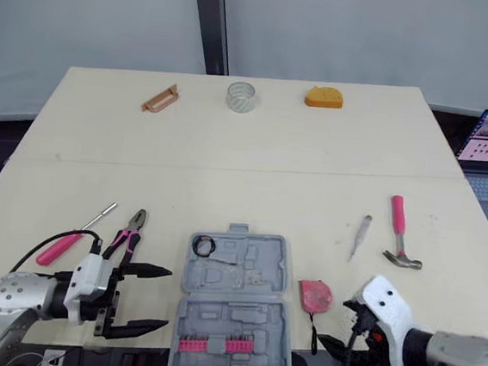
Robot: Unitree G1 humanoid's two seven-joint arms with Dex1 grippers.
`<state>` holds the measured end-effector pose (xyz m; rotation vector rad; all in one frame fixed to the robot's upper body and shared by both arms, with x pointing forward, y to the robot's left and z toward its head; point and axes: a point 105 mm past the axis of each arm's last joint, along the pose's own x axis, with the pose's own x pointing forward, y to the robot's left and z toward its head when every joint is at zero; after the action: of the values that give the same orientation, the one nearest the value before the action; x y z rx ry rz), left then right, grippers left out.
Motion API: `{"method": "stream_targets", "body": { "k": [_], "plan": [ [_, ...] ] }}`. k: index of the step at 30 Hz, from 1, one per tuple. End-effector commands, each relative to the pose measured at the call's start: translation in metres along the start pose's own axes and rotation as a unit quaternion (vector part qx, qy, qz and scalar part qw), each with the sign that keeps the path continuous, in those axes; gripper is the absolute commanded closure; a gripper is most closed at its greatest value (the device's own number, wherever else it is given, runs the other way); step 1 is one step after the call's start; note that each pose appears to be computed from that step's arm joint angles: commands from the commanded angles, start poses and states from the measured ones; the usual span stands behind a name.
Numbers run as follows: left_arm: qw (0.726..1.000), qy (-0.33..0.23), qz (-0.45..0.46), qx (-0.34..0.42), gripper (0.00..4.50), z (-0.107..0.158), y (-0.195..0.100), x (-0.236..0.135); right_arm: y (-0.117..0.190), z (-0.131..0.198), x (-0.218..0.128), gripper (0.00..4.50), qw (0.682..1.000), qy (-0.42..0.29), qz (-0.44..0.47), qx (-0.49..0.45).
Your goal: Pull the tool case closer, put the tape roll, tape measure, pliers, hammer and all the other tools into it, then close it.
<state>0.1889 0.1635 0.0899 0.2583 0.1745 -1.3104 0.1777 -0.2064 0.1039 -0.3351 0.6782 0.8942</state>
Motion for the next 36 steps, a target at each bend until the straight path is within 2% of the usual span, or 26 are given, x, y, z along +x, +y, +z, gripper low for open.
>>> {"method": "stream_targets", "body": {
  "k": [1, 4, 10, 21, 30, 36],
  "plan": [
    [1.0, -0.018, -0.02, 0.016, 0.0, 0.01, -0.007, 0.002, -0.018, 0.004, 0.0, 0.02, 0.995, -0.021, 0.017, -0.097],
    [0.999, -0.042, -0.025, 0.019, 0.0, 0.016, -0.011, 0.004, -0.029, 0.003, 0.006, 0.02, 0.985, -0.035, 0.023, -0.165],
    [0.998, -0.05, -0.011, 0.04, 0.0, 0.026, -0.014, 0.007, -0.03, -0.004, 0.021, 0.02, 0.972, -0.039, 0.082, -0.218],
    [0.996, -0.064, 0.0, 0.058, 0.0, 0.029, -0.019, 0.008, -0.048, -0.007, 0.052, 0.02, 0.963, -0.034, 0.092, -0.249],
    [0.996, -0.059, 0.009, 0.062, 0.0, 0.04, -0.034, 0.004, -0.054, -0.007, 0.062, 0.02, 0.961, -0.031, 0.098, -0.259],
    [0.996, -0.056, 0.015, 0.061, 0.0, 0.041, -0.032, 0.003, -0.056, -0.011, 0.068, 0.02, 0.96, -0.026, 0.105, -0.258]
  ]
}}
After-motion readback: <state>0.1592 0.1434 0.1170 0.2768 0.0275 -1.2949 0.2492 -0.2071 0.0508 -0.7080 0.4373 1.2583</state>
